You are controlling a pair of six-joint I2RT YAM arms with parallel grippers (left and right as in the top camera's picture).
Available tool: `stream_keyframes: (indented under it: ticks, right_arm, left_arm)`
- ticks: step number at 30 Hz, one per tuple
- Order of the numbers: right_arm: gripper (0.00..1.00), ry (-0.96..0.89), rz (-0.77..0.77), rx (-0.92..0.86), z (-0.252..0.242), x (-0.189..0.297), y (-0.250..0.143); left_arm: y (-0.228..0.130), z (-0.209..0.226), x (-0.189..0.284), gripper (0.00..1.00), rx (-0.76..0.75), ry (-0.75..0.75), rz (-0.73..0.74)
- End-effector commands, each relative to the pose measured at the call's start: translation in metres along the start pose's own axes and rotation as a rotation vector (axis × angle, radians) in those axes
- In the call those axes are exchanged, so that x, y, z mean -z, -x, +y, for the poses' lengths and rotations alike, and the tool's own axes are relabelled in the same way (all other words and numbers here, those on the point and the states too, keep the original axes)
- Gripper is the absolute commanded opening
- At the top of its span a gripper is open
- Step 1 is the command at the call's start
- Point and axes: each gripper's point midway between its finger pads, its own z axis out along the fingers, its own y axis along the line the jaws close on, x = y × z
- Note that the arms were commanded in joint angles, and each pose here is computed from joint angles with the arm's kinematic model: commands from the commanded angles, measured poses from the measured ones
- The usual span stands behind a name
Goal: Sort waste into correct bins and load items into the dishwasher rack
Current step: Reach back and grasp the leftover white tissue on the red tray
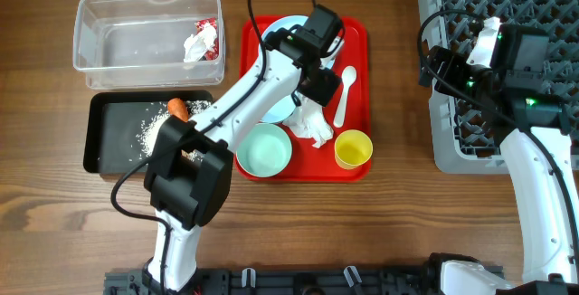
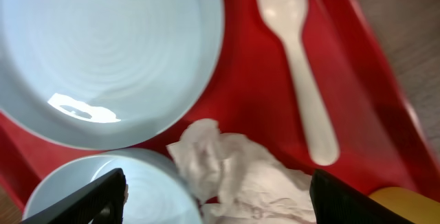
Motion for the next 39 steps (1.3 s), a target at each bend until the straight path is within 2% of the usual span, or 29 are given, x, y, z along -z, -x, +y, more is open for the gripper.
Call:
stream_keyframes:
  ticks: [1,7,16,21,23,30,34,39]
  right_arm:
    - [1.00,-0.014,-0.017,0.012,-0.002,0.001,0.008]
    - [1.00,-0.014,-0.016,0.011,-0.002,0.001,0.008]
    - [1.00,-0.014,-0.017,0.011,-0.002,0.001,0.008]
    - [1.00,-0.014,-0.017,0.011,-0.002,0.001,0.008]
    - [1.00,-0.014,-0.017,0.011,-0.002,0.001,0.008]
    - [1.00,-0.015,-0.016,0.011,-0.002,0.001,0.007]
    - [1.00,-0.015,-0.014,0.011,-0.002,0.001,0.007]
    - [1.00,-0.015,-0.014,0.011,-0.002,0.001,0.007]
  left_arm:
    - [-0.002,-0.032,-0.005,0.84,-0.084,-0.052,0.012]
    - [-0.019,-0.037,-0.037,0.78,-0.097,-0.052,0.091]
    - [-0.028,-0.027,-0.048,0.76,-0.067,-0.044,0.134]
    - [-0.038,-0.028,-0.057,0.67,-0.062,-0.044,0.174]
    - [-0.043,-0.028,-0.062,0.61,-0.064,-0.044,0.196]
    - [-0.042,-0.027,-0.065,0.06,-0.061,-0.043,0.192]
    - [-0.035,-0.025,-0.061,0.04,-0.003,-0.037,0.175]
    - [-0.005,-0.024,-0.037,0.04,0.028,-0.042,0.097]
